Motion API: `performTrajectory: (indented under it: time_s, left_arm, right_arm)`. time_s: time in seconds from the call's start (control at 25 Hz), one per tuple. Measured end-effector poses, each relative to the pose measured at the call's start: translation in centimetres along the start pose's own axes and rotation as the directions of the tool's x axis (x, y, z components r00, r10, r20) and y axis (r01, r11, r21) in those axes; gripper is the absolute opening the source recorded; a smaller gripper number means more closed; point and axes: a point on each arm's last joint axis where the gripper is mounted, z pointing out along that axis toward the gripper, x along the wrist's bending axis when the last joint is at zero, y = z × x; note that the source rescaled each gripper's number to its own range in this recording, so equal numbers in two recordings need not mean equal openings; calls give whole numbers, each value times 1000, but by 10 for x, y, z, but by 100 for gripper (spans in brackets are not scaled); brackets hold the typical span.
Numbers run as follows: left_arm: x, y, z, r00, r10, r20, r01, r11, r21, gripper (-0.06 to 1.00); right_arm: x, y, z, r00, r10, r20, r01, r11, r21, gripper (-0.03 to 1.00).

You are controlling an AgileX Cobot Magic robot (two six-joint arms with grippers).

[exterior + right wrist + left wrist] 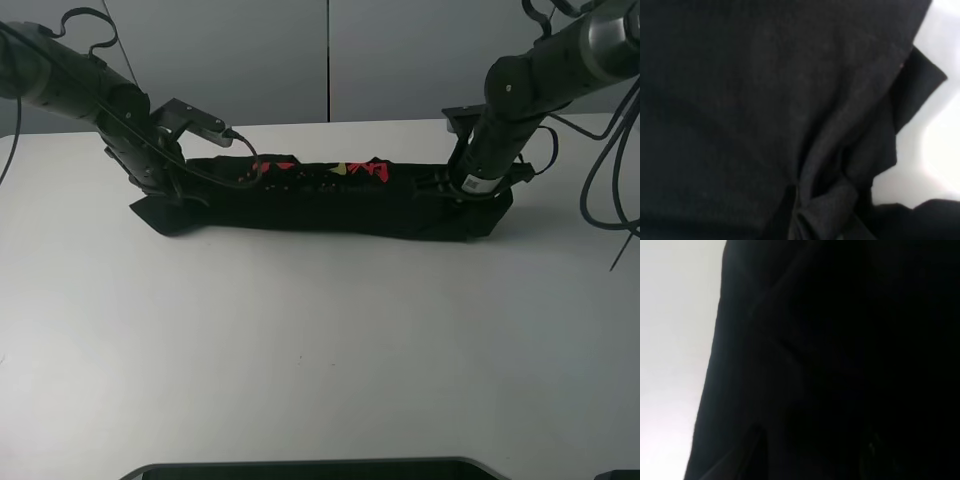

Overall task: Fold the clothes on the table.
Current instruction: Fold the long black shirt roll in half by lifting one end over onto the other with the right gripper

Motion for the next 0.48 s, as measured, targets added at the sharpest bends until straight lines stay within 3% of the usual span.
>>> performTrajectory:
  time_s: [0.2,0.48]
  left_arm:
    - [-7,1,-8,998,-20,60,20,1000,-3,56]
    - [-6,3,-22,997,-4,75,4,1000,-5,56]
  right_arm:
    - [-10,-3,-1,993,-57,104,53,998,41,8]
    - [-29,-15,-5,945,-155,288,105,978,181,8]
